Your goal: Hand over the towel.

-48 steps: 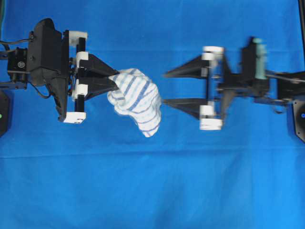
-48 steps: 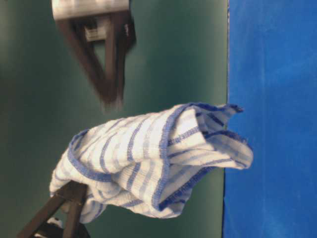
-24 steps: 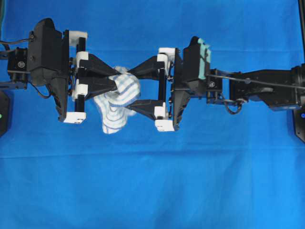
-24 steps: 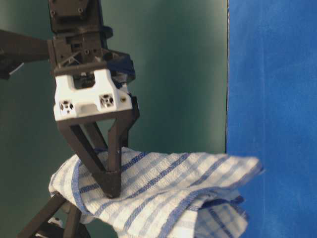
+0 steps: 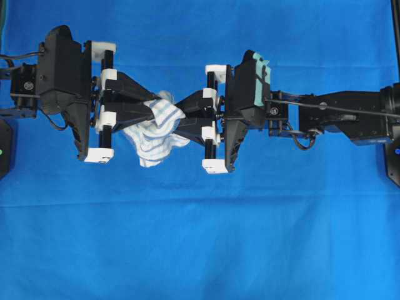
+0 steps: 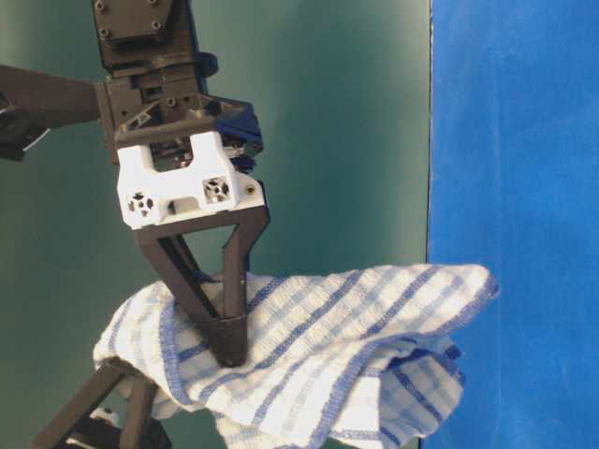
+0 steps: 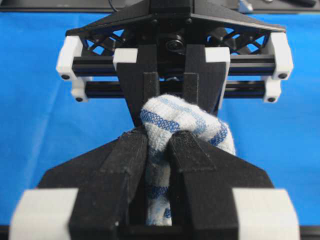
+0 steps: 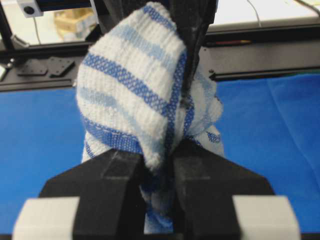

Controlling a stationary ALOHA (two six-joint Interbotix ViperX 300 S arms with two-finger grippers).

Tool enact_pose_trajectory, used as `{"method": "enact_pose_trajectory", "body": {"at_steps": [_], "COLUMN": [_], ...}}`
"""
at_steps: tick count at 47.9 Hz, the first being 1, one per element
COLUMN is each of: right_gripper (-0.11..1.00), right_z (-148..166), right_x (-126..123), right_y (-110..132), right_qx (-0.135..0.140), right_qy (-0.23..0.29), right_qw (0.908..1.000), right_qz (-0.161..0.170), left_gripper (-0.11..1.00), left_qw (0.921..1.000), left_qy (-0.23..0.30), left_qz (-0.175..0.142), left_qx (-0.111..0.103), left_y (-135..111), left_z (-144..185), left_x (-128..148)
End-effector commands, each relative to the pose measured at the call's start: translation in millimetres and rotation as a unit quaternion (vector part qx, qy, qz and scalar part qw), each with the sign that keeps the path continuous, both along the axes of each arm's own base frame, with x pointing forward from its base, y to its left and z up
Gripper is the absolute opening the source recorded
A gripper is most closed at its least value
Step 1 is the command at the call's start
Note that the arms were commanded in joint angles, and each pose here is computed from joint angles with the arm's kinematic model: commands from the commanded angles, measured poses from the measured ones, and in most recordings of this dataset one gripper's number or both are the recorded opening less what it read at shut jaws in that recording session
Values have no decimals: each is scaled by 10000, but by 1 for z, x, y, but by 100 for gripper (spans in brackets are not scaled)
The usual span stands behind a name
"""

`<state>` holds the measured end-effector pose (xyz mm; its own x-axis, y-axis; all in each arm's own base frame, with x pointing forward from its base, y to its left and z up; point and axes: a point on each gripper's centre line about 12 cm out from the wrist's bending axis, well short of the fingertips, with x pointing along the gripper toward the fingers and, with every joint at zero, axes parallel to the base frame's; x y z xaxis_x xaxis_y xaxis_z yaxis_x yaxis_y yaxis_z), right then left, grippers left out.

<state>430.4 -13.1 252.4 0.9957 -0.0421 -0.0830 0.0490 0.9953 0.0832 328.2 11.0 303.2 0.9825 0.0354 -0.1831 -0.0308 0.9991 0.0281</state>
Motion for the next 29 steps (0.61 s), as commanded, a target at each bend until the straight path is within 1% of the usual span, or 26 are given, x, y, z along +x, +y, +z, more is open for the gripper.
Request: {"method": "enact_pose_trajectory", "body": {"at_steps": [1,9,11,13,17,19,23,26,29], "right_gripper": [14,14,14,14,14,14,14,14,14], "right_z": [14,17,19,21,24,25,26,27,26], "right_x": [-2,-17,-23,-28,-42,-49,-64,-77,-93], "right_y": [1,2,2,3,4,4,3,4,4], "right_qx": [-3,13,20,13,12,19,41,56,68], "right_qy": [-176,-177,-185,-208,-239,-246,-263,-286,-310], "right_qw": [9998,9998,9998,9998,9997,9997,9996,9996,9995], "right_qz": [11,22,18,29,37,33,24,31,15], "left_gripper": [5,6,10,20,44,59,81,91,93], "left_qw": [9997,9995,9995,9994,9993,9992,9990,9989,9986], "left_qy": [-245,-299,-315,-331,-363,-385,-423,-446,-484], "left_qz": [-15,-30,-34,-41,-64,-82,-114,-135,-182], "left_qx": [16,9,-13,-51,-81,-73,-74,-82,-84], "left_y": [-1,-2,-3,-4,-6,-7,-9,-10,-13], "left_z": [14,16,16,16,17,17,18,19,19], "left_x": [2,-5,-7,-10,-15,-18,-27,-33,-41]}}
